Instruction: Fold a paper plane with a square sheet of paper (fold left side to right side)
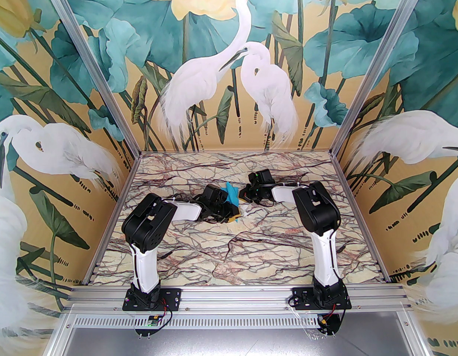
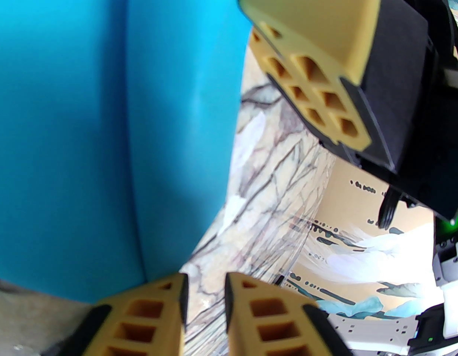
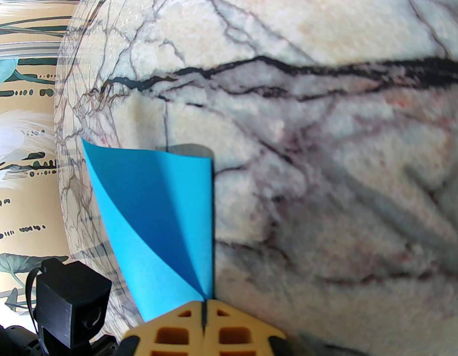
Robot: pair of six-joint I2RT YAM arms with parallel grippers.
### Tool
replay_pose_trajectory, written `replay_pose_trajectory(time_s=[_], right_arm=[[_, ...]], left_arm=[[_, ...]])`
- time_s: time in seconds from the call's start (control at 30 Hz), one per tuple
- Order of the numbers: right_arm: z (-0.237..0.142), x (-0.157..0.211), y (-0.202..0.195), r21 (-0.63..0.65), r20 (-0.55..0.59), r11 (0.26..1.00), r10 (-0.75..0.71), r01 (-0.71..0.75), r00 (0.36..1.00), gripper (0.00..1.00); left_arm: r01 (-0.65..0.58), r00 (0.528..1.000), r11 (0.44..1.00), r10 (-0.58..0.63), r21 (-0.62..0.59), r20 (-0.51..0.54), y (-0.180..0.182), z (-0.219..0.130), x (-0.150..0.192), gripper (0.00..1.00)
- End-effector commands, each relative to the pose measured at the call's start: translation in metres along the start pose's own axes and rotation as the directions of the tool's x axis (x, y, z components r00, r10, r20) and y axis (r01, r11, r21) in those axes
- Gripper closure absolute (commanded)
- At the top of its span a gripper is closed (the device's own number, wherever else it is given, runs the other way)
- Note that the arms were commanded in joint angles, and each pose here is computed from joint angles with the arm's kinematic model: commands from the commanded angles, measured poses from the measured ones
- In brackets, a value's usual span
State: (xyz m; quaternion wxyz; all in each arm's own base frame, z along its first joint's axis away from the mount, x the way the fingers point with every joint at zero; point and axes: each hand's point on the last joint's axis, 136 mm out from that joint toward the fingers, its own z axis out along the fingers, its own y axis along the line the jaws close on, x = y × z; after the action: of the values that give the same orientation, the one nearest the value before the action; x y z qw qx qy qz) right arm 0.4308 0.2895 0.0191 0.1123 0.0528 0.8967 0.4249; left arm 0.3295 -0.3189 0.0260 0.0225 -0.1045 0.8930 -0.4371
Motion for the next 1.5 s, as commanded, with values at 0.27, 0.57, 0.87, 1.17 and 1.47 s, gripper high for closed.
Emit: replay_pose_trajectory(time_s=[0.27, 0.57, 0.87, 1.17, 1.47], right_arm=[[0.002, 0.003, -0.006, 0.033, 0.006, 0.999, -0.009, 0.009, 1.0, 1.0], [0.004, 0.004, -0.01, 0.049, 0.001, 0.999, -0.002, 0.002, 1.0, 1.0], [0.003, 0.004, -0.01, 0.044, 0.001, 0.999, -0.003, 0.003, 1.0, 1.0], [0.004, 0.005, -0.008, 0.041, -0.004, 0.999, -0.004, 0.004, 1.0, 1.0], [0.005, 0.006, -0.007, 0.04, -0.007, 0.999, -0.008, 0.008, 1.0, 1.0]], left_arm=[[0.066, 0.998, 0.991, -0.067, -0.118, -0.006, 0.033, 0.008, 0.005, 0.75], [-0.053, 0.998, 0.998, 0.052, 0.045, 0.038, -0.032, -0.016, -0.007, 0.65], [-0.069, 0.996, 0.996, 0.065, 0.053, 0.067, -0.037, -0.018, -0.03, 0.64], [-0.039, 0.997, 0.999, 0.04, -0.007, 0.069, -0.015, -0.008, -0.039, 0.65], [-0.001, 0.997, 0.999, 0.005, -0.048, 0.08, 0.002, -0.003, -0.042, 0.65]])
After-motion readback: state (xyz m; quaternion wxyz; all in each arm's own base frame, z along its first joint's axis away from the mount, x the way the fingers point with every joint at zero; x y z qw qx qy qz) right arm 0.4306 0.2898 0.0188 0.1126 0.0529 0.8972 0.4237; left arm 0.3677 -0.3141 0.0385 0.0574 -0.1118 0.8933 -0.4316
